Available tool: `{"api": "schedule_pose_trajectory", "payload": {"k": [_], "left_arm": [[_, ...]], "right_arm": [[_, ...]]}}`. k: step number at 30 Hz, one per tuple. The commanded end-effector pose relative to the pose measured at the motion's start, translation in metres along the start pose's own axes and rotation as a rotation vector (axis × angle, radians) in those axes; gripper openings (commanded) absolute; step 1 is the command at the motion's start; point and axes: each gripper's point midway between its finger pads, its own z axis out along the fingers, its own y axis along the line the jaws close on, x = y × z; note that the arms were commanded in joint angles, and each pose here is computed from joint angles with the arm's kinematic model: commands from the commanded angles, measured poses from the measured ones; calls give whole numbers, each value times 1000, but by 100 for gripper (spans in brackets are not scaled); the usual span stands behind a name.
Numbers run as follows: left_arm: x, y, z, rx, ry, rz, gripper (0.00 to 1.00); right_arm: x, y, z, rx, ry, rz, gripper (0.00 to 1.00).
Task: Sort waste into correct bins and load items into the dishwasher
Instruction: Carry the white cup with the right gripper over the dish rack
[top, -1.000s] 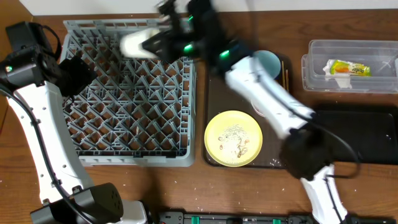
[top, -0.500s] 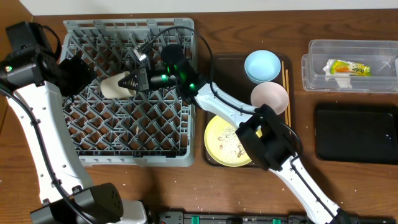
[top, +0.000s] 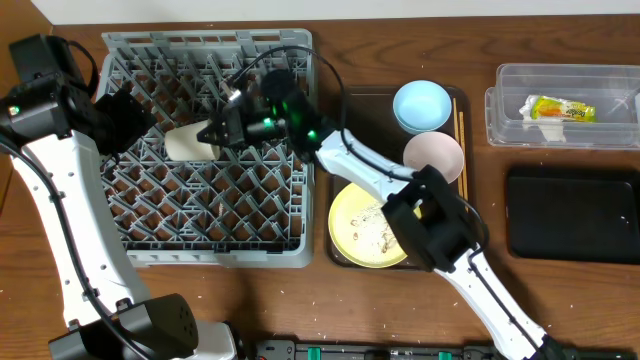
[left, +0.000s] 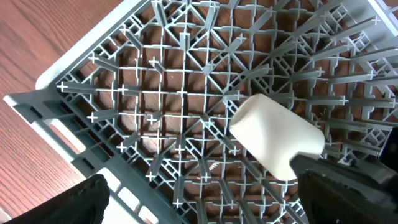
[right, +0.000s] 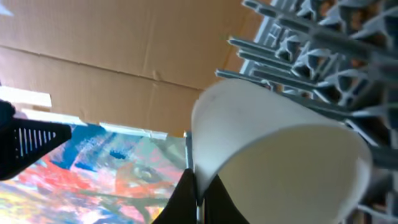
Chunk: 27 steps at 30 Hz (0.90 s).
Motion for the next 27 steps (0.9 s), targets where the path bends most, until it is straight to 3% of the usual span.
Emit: {"api": "schedule_pose_trajectory", "payload": {"k": [1,6,9,11,15,22,27], "left_arm": [[-3,2,-1,-7,-8,-13,98],[-3,2,-1,-7,-8,-13,98],[-3,2,-1,-7,-8,-13,99],[-3,2,-1,-7,-8,-13,98],[-3,2,-1,-7,-8,-13,98],[-3,2,-1,-7,-8,-13,98],[-3,2,-1,-7,-8,-13,98]], "right_arm": [[-5,-42,-17,120,-20,62,1],[-10,-47,-47,339,-59,15,7],[-16,-27,-73,430,-84,-37,30],[-21,-13,-92,479,-110,-37,36],[-31,28,-134,571,-175,-115,38],[-34,102,-164,584,-246,-282,53],[-31,89,-204,795,-301,-264,62]]}}
